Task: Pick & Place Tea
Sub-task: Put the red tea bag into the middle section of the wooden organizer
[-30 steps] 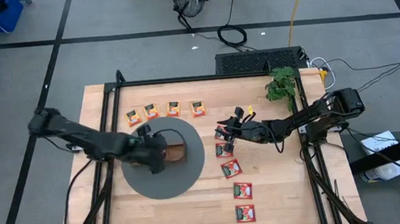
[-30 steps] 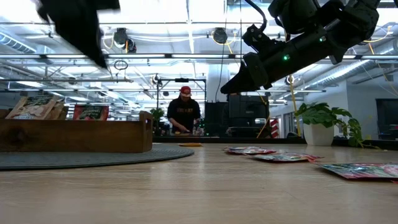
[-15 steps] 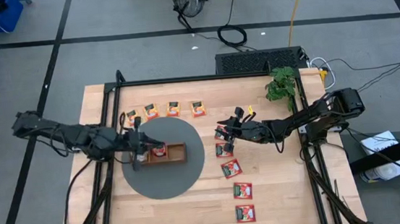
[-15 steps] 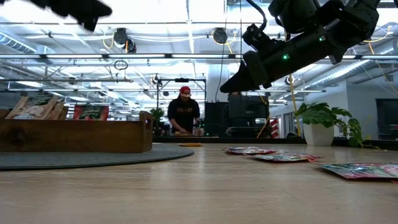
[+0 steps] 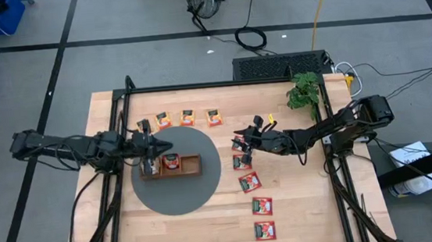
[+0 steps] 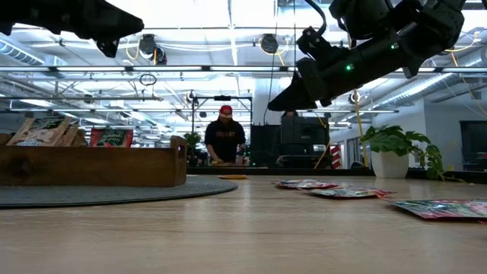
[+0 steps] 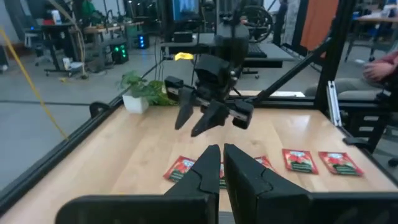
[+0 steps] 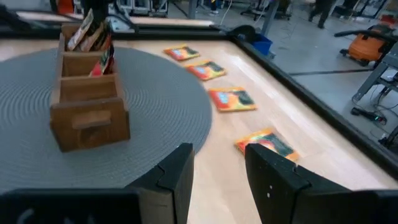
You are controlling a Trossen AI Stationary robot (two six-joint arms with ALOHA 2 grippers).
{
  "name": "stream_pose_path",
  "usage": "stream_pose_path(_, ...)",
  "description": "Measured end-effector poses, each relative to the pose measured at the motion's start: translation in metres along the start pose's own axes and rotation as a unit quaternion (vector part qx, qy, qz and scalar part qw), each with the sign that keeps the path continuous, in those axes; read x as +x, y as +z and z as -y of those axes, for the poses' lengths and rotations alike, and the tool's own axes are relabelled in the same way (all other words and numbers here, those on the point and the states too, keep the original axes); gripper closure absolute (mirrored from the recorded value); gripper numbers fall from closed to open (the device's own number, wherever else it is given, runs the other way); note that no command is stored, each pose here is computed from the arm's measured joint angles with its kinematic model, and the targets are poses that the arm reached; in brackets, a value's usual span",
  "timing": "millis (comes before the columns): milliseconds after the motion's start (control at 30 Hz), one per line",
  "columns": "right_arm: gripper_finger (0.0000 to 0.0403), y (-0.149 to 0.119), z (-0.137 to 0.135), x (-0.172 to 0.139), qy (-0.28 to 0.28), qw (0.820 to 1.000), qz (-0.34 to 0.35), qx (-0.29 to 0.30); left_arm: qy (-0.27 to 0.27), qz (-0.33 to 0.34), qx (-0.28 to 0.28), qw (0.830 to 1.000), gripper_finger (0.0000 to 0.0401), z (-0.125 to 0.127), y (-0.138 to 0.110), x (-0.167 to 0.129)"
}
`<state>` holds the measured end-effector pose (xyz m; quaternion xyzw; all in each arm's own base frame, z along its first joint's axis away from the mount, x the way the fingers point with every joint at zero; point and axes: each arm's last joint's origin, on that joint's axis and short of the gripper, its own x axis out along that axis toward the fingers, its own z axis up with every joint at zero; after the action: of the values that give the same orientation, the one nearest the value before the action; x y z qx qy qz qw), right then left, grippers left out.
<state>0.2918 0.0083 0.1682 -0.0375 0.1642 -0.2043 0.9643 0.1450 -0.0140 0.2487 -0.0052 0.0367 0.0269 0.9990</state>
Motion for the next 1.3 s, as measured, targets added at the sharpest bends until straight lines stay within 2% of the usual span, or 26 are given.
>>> stream_pose_path(167, 0.0273, -0.005, -0.006, -0.002, 0.041, 0.997, -0.028, -0.051, 0.001, 0.000, -0.036, 0.999, 0.0373, 0.000, 0.000, 0.000)
stream_pose_path(233, 0.0273, -0.001, -0.006, 0.003, 0.028, 0.990, -0.106, -0.087, 0.001, 0.001, -0.047, 0.999, 0.0373, 0.000, 0.000, 0.000)
stream_pose_path(333, 0.0267, 0.018, 0.003, 0.015, -0.021, 0.959, -0.258, -0.118, 0.001, 0.000, -0.056, 0.998, 0.0373, 0.000, 0.000, 0.000)
stream_pose_path(433, 0.0248, 0.042, 0.008, 0.027, -0.032, 0.927, -0.348, -0.137, 0.001, 0.002, -0.059, 0.998, 0.0373, 0.000, 0.000, 0.000)
stream_pose_path(567, 0.0211, 0.067, 0.014, 0.032, -0.007, 0.908, -0.408, -0.094, 0.000, 0.002, -0.060, 0.998, 0.0373, 0.000, 0.000, 0.000)
stream_pose_path(700, 0.0158, 0.050, 0.015, 0.042, 0.030, 0.878, -0.472, -0.072, 0.000, 0.003, -0.059, 0.998, 0.0373, 0.000, 0.001, 0.000)
stream_pose_path(833, 0.0105, 0.029, 0.012, 0.056, 0.030, 0.857, -0.506, -0.091, 0.000, 0.003, -0.059, 0.998, 0.0373, 0.000, 0.001, 0.000)
stream_pose_path(967, 0.0072, 0.010, 0.007, 0.068, 0.039, 0.843, -0.525, -0.115, -0.001, 0.003, -0.059, 0.998, 0.0373, 0.000, 0.001, 0.000)
stream_pose_path(1067, 0.0063, 0.003, 0.005, 0.075, 0.045, 0.841, -0.525, -0.126, -0.001, 0.003, -0.059, 0.998, 0.0373, 0.000, 0.001, 0.000)
stream_pose_path(1300, 0.0063, 0.000, 0.011, 0.087, 0.052, 0.854, -0.505, -0.113, -0.001, 0.003, -0.059, 0.998, 0.0373, 0.000, 0.001, 0.000)
